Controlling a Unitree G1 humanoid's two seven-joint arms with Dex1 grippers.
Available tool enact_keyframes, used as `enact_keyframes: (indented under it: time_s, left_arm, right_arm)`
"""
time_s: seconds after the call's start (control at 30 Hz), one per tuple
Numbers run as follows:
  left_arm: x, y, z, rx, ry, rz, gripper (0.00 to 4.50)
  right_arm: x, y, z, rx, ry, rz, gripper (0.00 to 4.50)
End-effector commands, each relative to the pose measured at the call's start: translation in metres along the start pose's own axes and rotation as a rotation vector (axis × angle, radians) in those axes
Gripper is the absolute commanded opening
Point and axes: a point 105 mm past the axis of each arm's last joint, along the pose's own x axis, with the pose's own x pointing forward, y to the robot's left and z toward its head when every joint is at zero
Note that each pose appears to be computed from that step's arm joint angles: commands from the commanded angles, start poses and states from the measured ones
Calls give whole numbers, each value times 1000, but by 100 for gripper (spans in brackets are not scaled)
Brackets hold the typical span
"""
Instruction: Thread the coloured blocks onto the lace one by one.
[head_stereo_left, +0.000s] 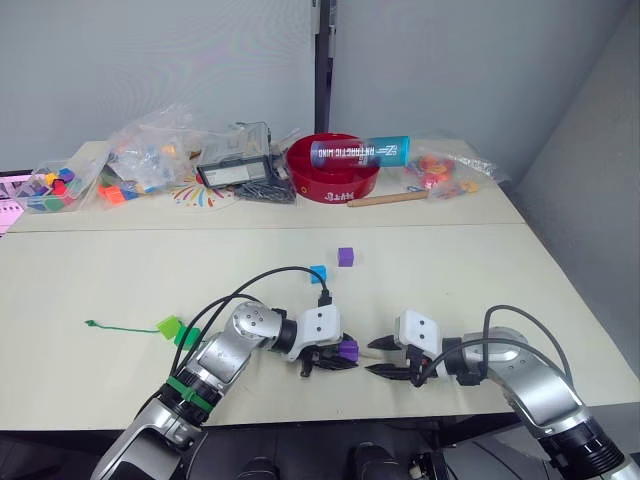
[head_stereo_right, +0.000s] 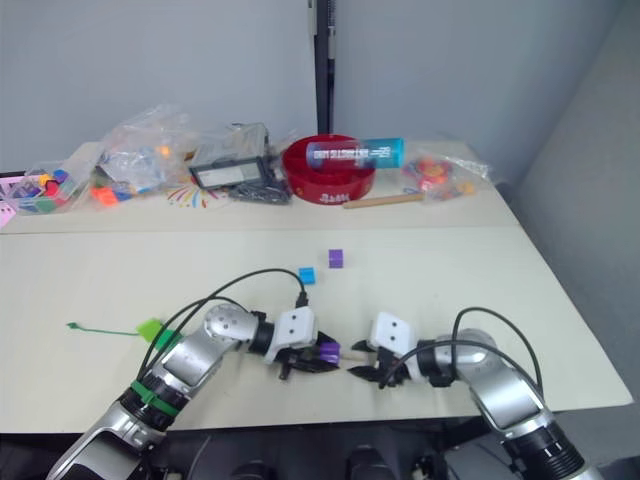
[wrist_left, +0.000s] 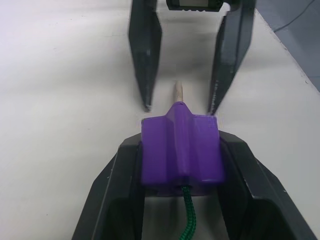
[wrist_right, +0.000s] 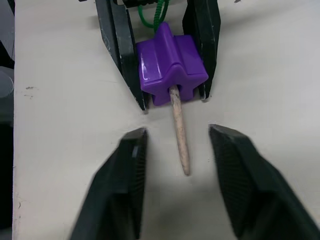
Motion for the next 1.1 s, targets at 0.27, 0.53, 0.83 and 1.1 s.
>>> enact_keyframes:
  time_s: [0.27, 0.53, 0.83, 1.1]
  left_arm:
    - [-9, 3, 5, 31, 4, 5, 138]
    - [-90, 4, -34, -35, 177, 135, 138]
    - [-195, -17, -93, -169, 389, 268, 138]
    - [-249, -39, -111, -233, 477, 298, 138]
  right_arm:
    - [-2, -7, 0, -36, 11, -20, 0]
    - [-2, -12, 12, -95, 10, 25, 0]
    - [-4, -16, 12, -115, 18, 39, 0]
    - [-2, -17, 12, -124, 14, 48, 0]
